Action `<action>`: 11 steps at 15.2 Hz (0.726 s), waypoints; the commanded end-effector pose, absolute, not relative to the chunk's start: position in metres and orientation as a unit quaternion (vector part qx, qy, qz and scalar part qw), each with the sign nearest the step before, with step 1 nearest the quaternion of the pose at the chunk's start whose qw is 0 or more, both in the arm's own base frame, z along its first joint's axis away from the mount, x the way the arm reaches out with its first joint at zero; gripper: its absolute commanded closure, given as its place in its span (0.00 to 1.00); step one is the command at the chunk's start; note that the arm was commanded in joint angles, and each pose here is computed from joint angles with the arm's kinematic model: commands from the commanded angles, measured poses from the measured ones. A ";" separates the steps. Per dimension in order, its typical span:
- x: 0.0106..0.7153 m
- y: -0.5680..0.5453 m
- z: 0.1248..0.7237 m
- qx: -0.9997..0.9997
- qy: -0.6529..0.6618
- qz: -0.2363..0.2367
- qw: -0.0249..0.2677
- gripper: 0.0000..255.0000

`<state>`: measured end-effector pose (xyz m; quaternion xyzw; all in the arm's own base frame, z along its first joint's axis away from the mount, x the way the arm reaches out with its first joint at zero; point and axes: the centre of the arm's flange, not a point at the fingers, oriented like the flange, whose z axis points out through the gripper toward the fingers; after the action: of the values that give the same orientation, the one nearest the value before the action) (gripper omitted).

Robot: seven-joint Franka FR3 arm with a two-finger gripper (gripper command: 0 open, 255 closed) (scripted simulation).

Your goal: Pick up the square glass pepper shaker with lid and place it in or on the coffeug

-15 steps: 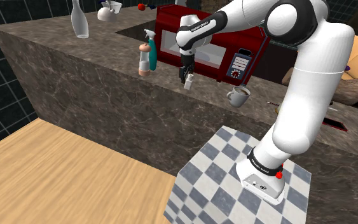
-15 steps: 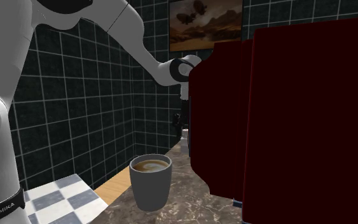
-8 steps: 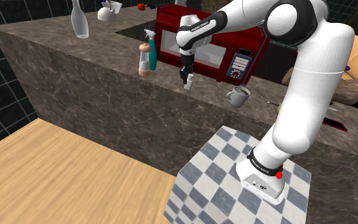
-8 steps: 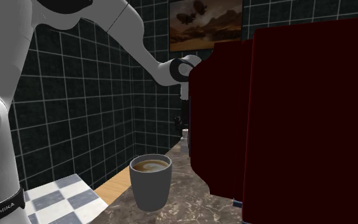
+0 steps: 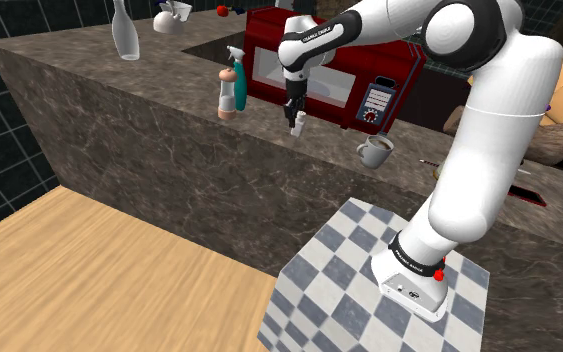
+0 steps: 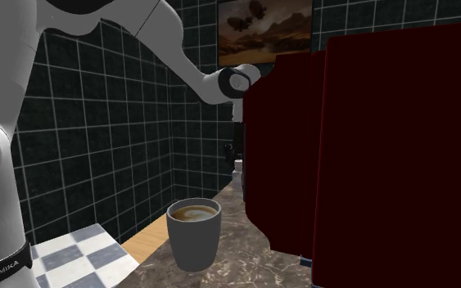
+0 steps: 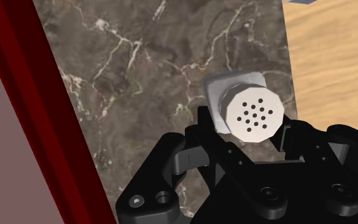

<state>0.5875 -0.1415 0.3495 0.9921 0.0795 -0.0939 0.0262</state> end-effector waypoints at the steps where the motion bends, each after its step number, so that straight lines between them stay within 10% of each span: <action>1: 0.588 -0.142 0.361 0.992 0.080 -0.094 0.026 1.00; 11: 0.588 -0.142 0.414 0.992 0.080 -0.094 0.026 1.00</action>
<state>0.5882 -0.1420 0.4073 0.9921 0.0796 -0.0938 0.0262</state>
